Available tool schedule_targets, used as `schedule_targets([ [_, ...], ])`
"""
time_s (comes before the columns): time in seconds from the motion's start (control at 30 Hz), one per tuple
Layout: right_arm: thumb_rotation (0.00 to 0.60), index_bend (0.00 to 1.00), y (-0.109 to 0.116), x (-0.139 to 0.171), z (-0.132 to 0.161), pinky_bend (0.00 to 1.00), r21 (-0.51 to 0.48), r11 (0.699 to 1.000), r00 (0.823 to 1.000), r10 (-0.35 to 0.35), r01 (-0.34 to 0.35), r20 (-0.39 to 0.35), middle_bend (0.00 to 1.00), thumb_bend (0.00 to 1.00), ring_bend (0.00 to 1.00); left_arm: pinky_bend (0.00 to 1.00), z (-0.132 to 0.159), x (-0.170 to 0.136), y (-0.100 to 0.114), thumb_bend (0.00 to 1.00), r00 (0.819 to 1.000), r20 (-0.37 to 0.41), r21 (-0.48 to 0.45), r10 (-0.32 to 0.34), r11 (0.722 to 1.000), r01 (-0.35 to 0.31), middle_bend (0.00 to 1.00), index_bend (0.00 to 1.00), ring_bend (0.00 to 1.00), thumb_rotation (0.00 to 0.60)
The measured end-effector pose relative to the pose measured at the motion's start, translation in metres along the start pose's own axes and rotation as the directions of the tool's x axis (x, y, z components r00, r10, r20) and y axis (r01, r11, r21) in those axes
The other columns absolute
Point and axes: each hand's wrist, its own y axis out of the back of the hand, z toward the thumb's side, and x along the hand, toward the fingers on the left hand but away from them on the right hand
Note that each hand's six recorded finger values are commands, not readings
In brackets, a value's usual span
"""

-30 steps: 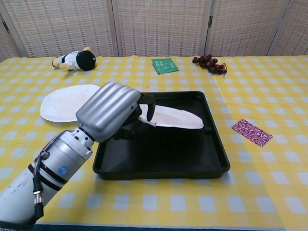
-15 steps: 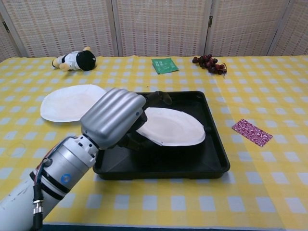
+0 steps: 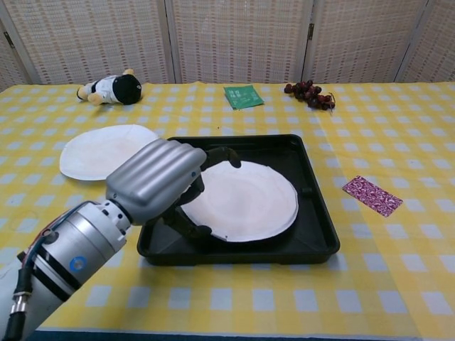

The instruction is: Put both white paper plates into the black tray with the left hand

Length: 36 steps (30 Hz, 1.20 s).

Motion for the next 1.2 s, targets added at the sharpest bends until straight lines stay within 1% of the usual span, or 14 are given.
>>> schedule_targets([
  [0.13,0.6,0.0,-0.001,0.0,0.0,0.0,0.004,1.0,1.0,0.005,-0.005,-0.002,0.0,0.37,0.0,1.0,-0.003,-0.002,0.006,0.14,0.998,-0.012,-0.045,-0.067,0.997,0.067,1.0,0.26,1.0,0.6],
  [0.23,0.6,0.0,-0.003,0.0,0.002,0.0,0.01,1.0,1.0,0.011,-0.011,-0.008,0.0,0.37,0.0,1.0,-0.006,-0.002,0.017,0.13,0.996,-0.013,-0.048,-0.094,0.994,0.093,1.0,0.26,1.0,0.6],
  [0.27,0.6,0.0,-0.003,0.0,0.003,0.0,0.012,1.0,1.0,0.013,-0.013,-0.011,0.0,0.37,0.0,1.0,-0.008,-0.002,0.021,0.14,0.996,-0.015,-0.036,-0.092,0.995,0.092,1.0,0.26,1.0,0.6],
  [0.37,0.6,0.0,-0.004,0.0,0.003,0.0,0.014,1.0,1.0,0.013,-0.013,-0.013,0.0,0.37,0.0,1.0,-0.017,0.0,0.032,0.15,0.998,-0.033,0.015,-0.061,0.998,0.061,1.0,0.26,1.0,0.6],
  [0.43,0.6,0.0,-0.003,0.001,0.004,0.0,0.015,1.0,1.0,0.01,-0.01,-0.014,0.0,0.37,0.0,1.0,-0.032,-0.001,0.04,0.17,0.998,-0.066,0.053,-0.025,0.998,0.029,1.0,0.28,1.0,0.6],
  [0.5,0.6,0.0,-0.003,0.001,0.004,0.0,0.017,1.0,1.0,0.009,-0.008,-0.016,0.0,0.37,0.0,1.0,-0.055,-0.004,0.047,0.19,0.994,-0.112,0.092,0.003,0.996,0.007,1.0,0.31,1.0,0.6],
  [0.6,0.6,0.0,-0.004,0.001,0.004,0.0,0.021,1.0,1.0,0.011,-0.01,-0.017,0.0,0.37,0.0,1.0,-0.088,-0.01,0.051,0.19,0.985,-0.171,0.15,0.016,0.989,0.01,1.0,0.35,1.0,0.6],
  [0.67,0.6,0.0,-0.006,0.0,0.005,0.0,0.025,1.0,1.0,0.017,-0.017,-0.019,0.0,0.37,0.0,1.0,-0.104,-0.014,0.05,0.19,0.981,-0.194,0.19,0.021,0.982,0.017,1.0,0.37,1.0,0.6],
  [0.73,0.6,0.0,-0.009,0.0,0.006,0.0,0.031,0.999,0.999,0.029,-0.028,-0.02,0.0,0.37,0.0,1.0,-0.121,-0.02,0.046,0.22,0.975,-0.221,0.225,0.019,0.974,0.032,1.0,0.4,1.0,0.6],
  [0.83,0.6,0.0,-0.014,-0.002,0.008,0.0,0.036,0.999,0.999,0.041,-0.04,-0.02,0.0,0.37,0.0,1.0,-0.142,-0.029,0.039,0.29,0.967,-0.255,0.236,0.0,0.97,0.062,1.0,0.41,1.0,0.6],
  [0.9,0.6,0.0,-0.016,-0.002,0.009,0.0,0.04,0.998,0.999,0.046,-0.045,-0.021,0.0,0.37,0.0,1.0,-0.152,-0.033,0.033,0.32,0.962,-0.272,0.243,-0.025,0.965,0.094,1.0,0.41,1.0,0.6],
  [1.0,0.6,0.0,-0.016,-0.002,0.009,0.0,0.038,0.998,0.998,0.052,-0.051,-0.02,0.0,0.37,0.0,1.0,-0.163,-0.037,0.025,0.33,0.953,-0.298,0.263,-0.055,0.955,0.138,1.0,0.42,1.0,0.6],
  [1.2,0.6,0.0,-0.013,-0.001,0.009,0.0,0.038,0.998,0.999,0.041,-0.04,-0.016,0.0,0.37,0.0,1.0,-0.18,-0.039,0.012,0.32,0.939,-0.334,0.27,-0.083,0.946,0.18,1.0,0.46,1.0,0.6],
])
